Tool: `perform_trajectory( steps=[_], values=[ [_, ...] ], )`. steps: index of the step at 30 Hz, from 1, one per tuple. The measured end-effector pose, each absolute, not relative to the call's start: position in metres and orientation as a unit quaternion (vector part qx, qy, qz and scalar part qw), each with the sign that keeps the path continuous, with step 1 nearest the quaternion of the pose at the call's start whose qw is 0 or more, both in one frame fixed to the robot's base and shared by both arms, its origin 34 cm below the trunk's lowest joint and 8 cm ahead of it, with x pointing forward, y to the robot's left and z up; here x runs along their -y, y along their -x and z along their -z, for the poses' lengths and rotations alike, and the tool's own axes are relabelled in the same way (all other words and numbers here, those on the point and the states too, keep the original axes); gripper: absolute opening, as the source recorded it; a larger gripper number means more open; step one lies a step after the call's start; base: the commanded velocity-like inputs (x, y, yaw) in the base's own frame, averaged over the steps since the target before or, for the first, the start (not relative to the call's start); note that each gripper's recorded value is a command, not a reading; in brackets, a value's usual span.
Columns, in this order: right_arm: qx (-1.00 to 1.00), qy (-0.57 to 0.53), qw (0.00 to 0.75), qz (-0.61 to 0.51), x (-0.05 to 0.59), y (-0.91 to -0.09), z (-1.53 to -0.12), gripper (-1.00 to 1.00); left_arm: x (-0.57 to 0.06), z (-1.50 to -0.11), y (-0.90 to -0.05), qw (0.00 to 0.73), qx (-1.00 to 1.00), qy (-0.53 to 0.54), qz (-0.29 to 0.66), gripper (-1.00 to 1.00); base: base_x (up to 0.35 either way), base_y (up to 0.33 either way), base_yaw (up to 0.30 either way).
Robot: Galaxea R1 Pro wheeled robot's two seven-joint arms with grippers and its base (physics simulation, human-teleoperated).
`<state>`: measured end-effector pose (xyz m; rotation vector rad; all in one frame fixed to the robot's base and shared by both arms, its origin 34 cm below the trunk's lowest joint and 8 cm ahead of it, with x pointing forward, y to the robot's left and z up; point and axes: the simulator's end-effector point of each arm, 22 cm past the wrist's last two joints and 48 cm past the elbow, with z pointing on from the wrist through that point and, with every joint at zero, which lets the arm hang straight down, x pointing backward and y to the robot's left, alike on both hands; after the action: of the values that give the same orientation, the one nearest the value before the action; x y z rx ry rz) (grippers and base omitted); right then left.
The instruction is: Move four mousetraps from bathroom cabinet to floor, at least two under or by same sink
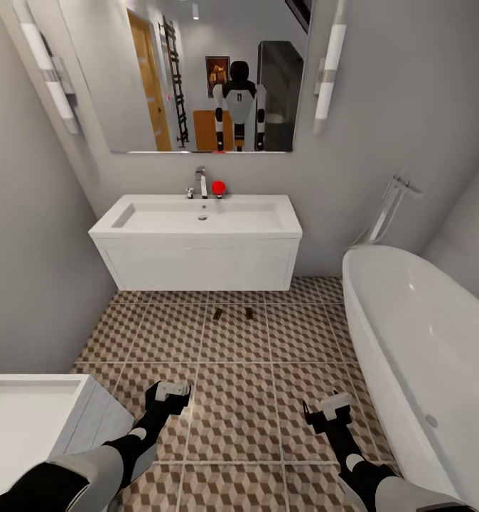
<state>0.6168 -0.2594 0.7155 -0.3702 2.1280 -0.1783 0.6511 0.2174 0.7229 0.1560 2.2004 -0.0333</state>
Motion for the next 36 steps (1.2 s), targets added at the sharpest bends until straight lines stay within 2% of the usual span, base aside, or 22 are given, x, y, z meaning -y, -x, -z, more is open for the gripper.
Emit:
perform_trajectory(
  steps=[20, 30, 36],
  values=[
    [-0.868, 0.15, 0.469, 0.065, 0.247, -0.612, -0.722, 1.0, -0.216, -0.73, -0.646, 0.451, -0.89, -0.063, 0.014, 1.0, 0.0, 0.0, 0.0],
    [-0.882, 0.149, 0.444, 0.041, 0.208, -0.59, -0.708, 1.0, -0.214, -0.73, -0.646, 0.45, -0.89, -0.063, 0.015, 1.0, 0.0, 0.0, 0.0],
    [-0.887, 0.145, 0.436, 0.049, 0.222, -0.581, -0.702, 1.0, -0.214, -0.73, -0.646, 0.451, -0.89, -0.063, 0.016, 1.0, 0.0, 0.0, 0.0]
  ],
)
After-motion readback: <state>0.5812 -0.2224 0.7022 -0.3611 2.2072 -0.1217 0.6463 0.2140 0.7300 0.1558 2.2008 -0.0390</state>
